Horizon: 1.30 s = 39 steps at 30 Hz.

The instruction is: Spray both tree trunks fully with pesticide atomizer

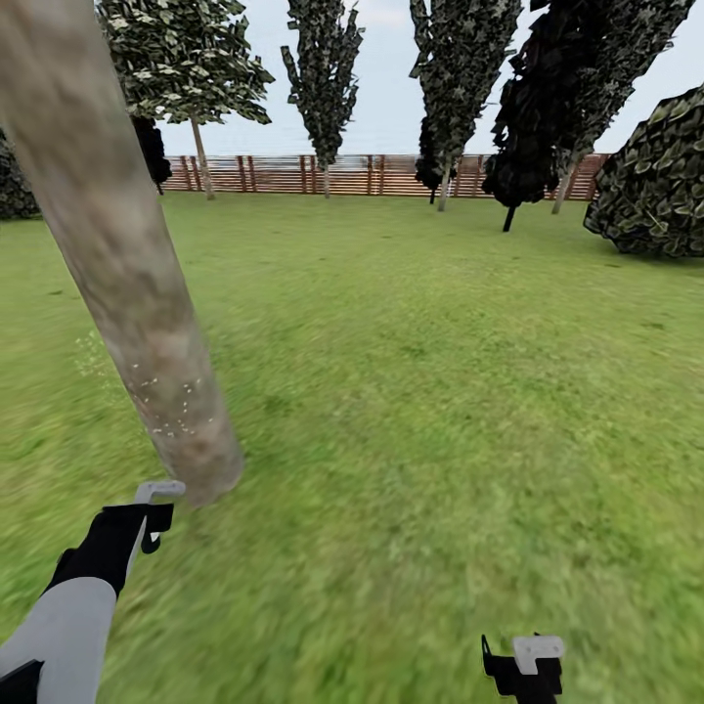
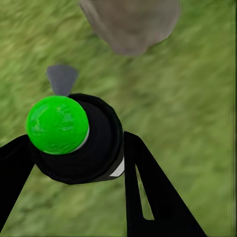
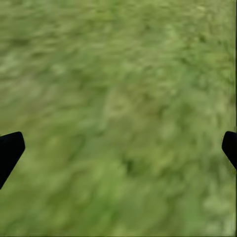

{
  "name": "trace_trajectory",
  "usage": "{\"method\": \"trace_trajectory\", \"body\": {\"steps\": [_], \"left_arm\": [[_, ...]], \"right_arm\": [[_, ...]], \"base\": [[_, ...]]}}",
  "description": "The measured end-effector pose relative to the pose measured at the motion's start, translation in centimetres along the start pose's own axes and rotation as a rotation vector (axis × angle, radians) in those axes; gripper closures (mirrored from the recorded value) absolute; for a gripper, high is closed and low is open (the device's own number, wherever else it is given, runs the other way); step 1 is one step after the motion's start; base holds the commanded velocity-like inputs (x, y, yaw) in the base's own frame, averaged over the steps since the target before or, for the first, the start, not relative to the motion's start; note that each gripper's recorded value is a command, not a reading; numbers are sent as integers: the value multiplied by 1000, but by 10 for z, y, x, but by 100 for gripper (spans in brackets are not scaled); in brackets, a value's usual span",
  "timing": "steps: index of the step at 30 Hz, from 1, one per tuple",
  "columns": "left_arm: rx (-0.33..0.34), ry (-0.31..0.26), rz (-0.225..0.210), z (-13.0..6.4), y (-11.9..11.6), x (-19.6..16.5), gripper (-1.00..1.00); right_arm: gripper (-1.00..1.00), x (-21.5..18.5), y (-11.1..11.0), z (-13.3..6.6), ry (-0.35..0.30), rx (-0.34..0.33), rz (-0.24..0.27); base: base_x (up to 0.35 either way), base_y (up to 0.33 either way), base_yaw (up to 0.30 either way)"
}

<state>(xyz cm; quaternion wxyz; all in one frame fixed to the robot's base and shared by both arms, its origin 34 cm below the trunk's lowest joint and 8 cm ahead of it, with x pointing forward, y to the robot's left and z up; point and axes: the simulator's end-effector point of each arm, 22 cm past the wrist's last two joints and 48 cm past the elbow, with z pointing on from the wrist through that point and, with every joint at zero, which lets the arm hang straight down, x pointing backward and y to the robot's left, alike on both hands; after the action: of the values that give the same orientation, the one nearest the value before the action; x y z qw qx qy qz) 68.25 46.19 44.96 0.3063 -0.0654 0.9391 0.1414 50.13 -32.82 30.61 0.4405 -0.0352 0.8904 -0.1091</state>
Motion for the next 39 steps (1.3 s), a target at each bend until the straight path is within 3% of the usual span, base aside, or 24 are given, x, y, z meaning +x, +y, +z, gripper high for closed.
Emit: {"method": "trace_trajectory", "body": {"steps": [13, 24, 31, 39], "left_arm": [[-5, 1, -4, 0, 4, 0, 100], [-9, -1, -6, 0, 7, 0, 100], [-9, -1, -5, 0, 7, 0, 100], [8, -18, -11, -3, 0, -14, 100]], "right_arm": [[-100, 0, -2, 0, 0, 2, -1], [-100, 0, 0, 0, 1, 0, 0], [-100, 0, 0, 0, 0, -1, -1], [-100, 0, -5, 0, 0, 7, -2]], "base": [[177, -218, 15], [45, -270, 263], [229, -197, 42], [53, -41, 234]]}}
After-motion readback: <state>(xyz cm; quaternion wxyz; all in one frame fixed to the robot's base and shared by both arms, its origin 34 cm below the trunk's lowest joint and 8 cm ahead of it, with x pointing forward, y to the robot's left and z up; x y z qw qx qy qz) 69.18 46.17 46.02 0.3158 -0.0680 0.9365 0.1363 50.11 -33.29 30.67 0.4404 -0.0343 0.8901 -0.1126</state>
